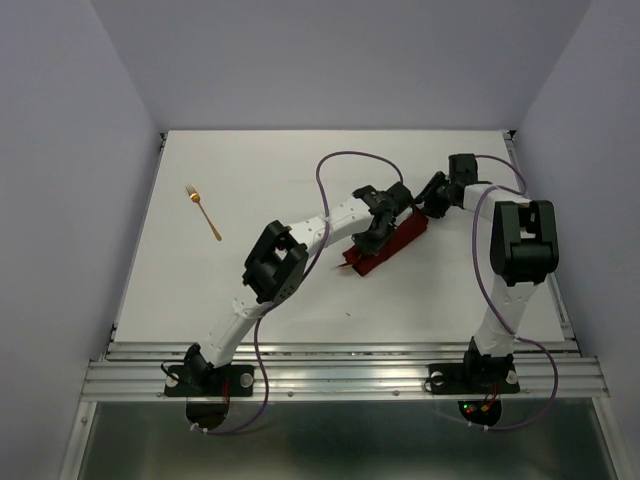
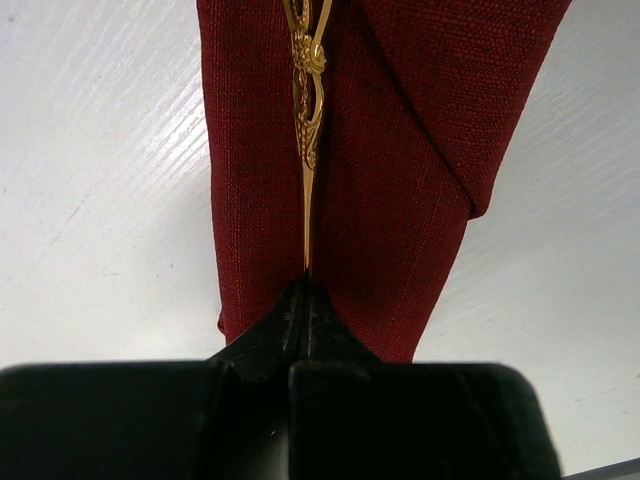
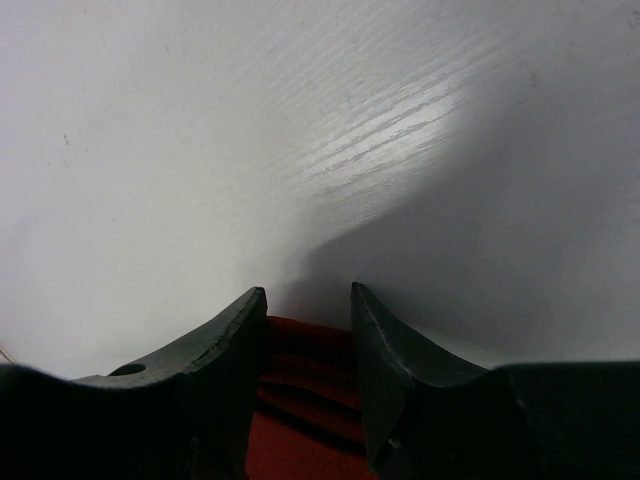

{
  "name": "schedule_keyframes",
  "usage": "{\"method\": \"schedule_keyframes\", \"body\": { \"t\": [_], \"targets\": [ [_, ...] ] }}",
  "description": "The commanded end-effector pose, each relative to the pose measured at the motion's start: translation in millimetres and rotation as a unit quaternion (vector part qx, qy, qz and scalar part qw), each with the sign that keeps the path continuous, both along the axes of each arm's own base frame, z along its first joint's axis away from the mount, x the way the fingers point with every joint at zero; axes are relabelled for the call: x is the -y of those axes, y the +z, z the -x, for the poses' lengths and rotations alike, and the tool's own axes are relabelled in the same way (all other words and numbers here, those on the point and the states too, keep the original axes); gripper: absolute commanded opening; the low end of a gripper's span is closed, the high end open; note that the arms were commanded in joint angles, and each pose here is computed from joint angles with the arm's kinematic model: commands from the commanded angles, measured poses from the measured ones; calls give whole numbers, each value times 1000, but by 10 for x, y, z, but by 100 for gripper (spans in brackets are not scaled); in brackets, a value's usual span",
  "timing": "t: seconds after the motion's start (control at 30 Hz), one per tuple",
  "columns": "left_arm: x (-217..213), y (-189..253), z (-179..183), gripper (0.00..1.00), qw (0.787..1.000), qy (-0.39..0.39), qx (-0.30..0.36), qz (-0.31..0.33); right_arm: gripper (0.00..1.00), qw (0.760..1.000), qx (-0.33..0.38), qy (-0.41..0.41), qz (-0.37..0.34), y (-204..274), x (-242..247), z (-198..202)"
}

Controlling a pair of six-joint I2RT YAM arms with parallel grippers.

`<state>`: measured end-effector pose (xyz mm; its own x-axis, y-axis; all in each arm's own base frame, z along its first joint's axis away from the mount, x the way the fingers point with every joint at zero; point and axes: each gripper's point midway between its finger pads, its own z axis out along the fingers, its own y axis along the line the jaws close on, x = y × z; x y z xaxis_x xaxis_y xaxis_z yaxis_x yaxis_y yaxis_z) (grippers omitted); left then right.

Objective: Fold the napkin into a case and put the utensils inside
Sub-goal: Stuff the spoon into the folded napkin.

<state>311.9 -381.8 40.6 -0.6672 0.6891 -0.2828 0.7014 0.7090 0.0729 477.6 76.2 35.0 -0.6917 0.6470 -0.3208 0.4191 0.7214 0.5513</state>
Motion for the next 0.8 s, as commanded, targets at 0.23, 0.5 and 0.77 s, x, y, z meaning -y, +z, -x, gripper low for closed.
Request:
{"method": "schedule_keyframes", "body": {
  "t": [0.23, 0.5, 0.77],
  "targets": [
    [-140, 369, -85, 14, 997, 19, 69, -16, 47, 999, -29, 18, 3, -111, -88, 252],
    [-26, 577, -46, 46, 997, 11, 81, 13, 48, 1000, -21, 22, 9, -16, -77, 247],
    [111, 727, -16, 40, 995, -7, 77, 57, 49, 1000, -19, 22, 10, 16, -71, 243]
  ]
}}
